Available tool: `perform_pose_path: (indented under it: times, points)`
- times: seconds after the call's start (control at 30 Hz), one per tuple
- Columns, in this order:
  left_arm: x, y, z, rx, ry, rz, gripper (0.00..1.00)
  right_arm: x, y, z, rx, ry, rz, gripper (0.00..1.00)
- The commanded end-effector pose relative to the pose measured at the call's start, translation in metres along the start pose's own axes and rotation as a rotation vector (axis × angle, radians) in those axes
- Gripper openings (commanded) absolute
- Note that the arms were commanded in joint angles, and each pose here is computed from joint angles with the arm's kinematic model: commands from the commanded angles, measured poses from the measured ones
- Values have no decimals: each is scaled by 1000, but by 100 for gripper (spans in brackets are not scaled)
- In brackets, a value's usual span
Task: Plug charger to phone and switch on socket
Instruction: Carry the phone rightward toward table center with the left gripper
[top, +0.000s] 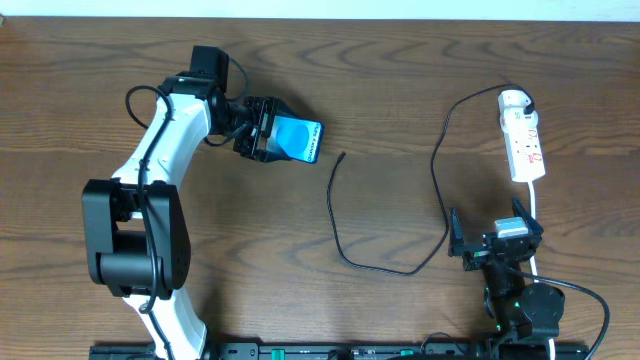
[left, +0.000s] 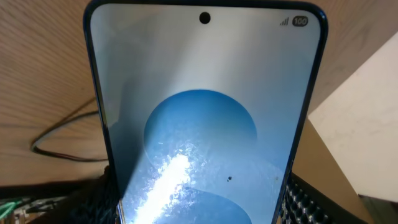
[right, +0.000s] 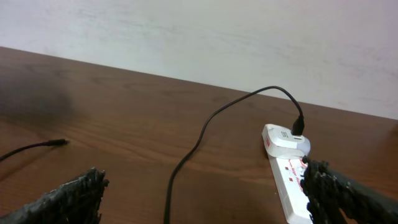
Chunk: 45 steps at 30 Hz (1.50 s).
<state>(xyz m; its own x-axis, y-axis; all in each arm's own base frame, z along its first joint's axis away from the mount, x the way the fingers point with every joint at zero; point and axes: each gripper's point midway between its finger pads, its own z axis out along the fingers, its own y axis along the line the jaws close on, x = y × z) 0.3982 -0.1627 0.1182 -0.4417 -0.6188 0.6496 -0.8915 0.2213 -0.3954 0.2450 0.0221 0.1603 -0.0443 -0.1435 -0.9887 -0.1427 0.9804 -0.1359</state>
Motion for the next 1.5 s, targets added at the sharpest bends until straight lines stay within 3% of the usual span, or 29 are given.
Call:
perform_pose_path:
  times: [0.0,0.5,0.9,1.23,1.47]
  points:
    - [23,-12,-8,53,113,8,66,1,2,0,-9,-2,10,99]
    - [67,-40,-22,183,376,144,66,1,2,0,-9,-2,10,99]
    - [74,-40,-25,190,422,153,66,1,2,0,-9,-2,10,99]
    - [83,-40,-30,238,464,319,66,1,2,0,-9,-2,10,99]
    - [83,-40,-30,242,463,337,66,1,2,0,-9,-2,10,99]
